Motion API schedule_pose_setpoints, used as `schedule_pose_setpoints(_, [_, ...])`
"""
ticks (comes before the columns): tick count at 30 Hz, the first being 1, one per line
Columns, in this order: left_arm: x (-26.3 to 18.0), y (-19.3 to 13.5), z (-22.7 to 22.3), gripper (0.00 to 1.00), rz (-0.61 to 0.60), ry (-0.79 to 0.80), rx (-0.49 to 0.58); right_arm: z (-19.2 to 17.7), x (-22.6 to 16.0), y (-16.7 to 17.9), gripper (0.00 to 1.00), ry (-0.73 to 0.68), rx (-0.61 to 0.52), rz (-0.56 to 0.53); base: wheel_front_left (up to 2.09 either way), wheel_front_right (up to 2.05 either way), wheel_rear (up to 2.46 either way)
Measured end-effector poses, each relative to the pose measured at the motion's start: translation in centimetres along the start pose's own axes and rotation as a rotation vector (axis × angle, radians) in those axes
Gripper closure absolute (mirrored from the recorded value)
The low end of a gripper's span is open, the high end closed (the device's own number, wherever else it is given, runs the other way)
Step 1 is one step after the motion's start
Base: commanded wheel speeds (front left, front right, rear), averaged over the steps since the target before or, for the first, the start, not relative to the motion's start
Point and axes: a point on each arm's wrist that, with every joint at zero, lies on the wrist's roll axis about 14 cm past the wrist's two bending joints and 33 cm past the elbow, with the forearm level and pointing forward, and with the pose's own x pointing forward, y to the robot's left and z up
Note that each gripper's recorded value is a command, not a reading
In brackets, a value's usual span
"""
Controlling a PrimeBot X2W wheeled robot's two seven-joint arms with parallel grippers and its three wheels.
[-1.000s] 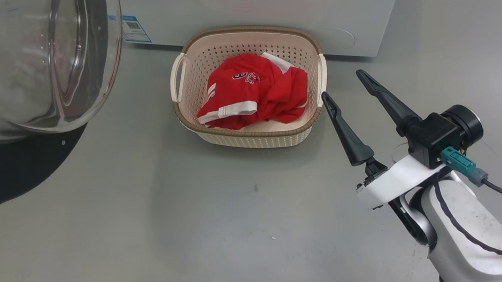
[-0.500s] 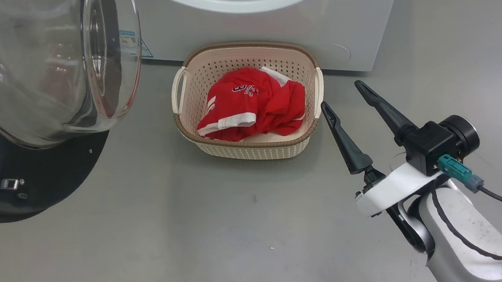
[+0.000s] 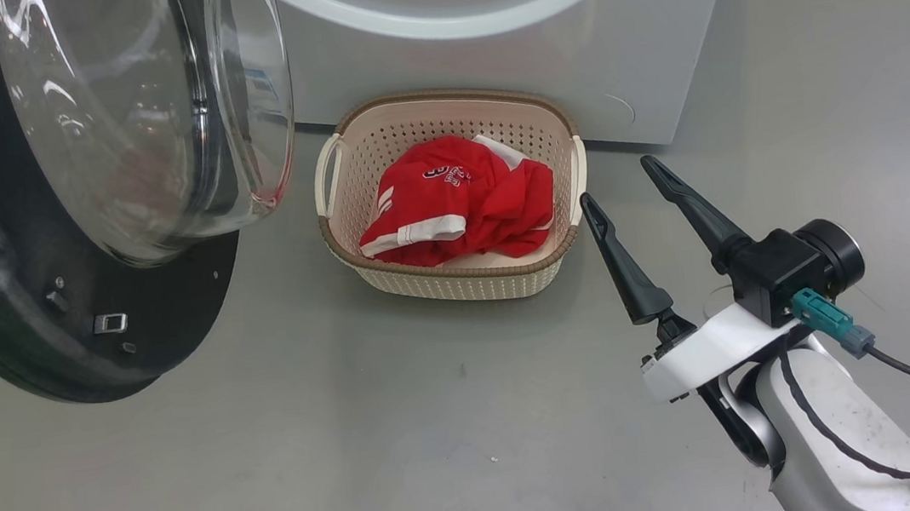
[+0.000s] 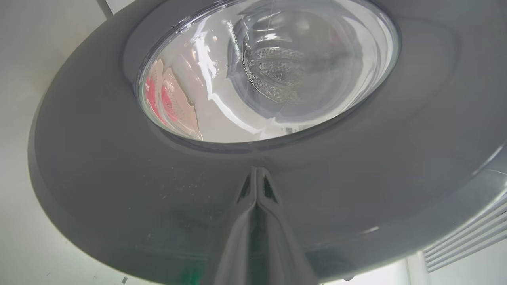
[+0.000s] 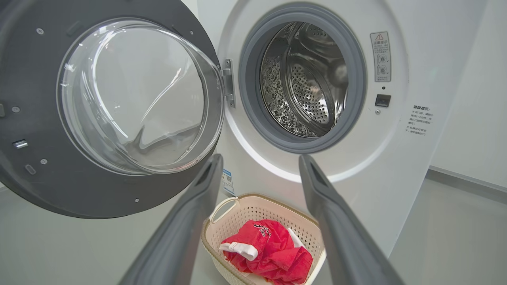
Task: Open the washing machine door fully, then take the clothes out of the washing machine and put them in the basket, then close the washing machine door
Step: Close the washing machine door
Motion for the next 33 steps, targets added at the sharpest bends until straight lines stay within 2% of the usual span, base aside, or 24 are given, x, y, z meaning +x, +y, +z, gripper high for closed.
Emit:
schedule_pose_setpoints(7, [-0.5,0.1,0.3,1.0,0.004,-0.046,0.03,-0.1,0.0,-0.1,0.0,0.001,0.001,-0.008,0.0,0.0,0.0])
schedule_pose_setpoints(14, [-1.9,-0.1,1.8,1.0,0.072,-0.157,0.162,0.1,0.0,-0.3,0.0,-0.007,-0.001,-0.016,0.0,0.0,0.0])
schedule_pose_setpoints(18, [-3.6,-1.3,3.3,1.0,0.118,-0.267,0.295,0.3,0.1,0.0,0.0,-0.011,-0.001,-0.01,0.0,0.0,0.0])
schedule_pose_setpoints(22, [-5.7,-2.2,4.8,1.0,0.141,-0.406,0.381,0.5,0.2,0.4,0.0,-0.016,-0.001,0.0,0.0,0.0,0.0])
schedule_pose_setpoints(23, [-7.0,-2.3,5.5,1.0,0.189,-0.47,0.452,0.6,0.2,0.5,0.0,-0.018,0.005,0.003,0.0,0.0,0.0])
schedule_pose_setpoints(33, [-10.0,-3.9,5.5,1.0,0.293,-0.635,0.741,0.6,0.1,1.3,0.0,-0.016,0.012,0.018,0.0,0.0,0.0])
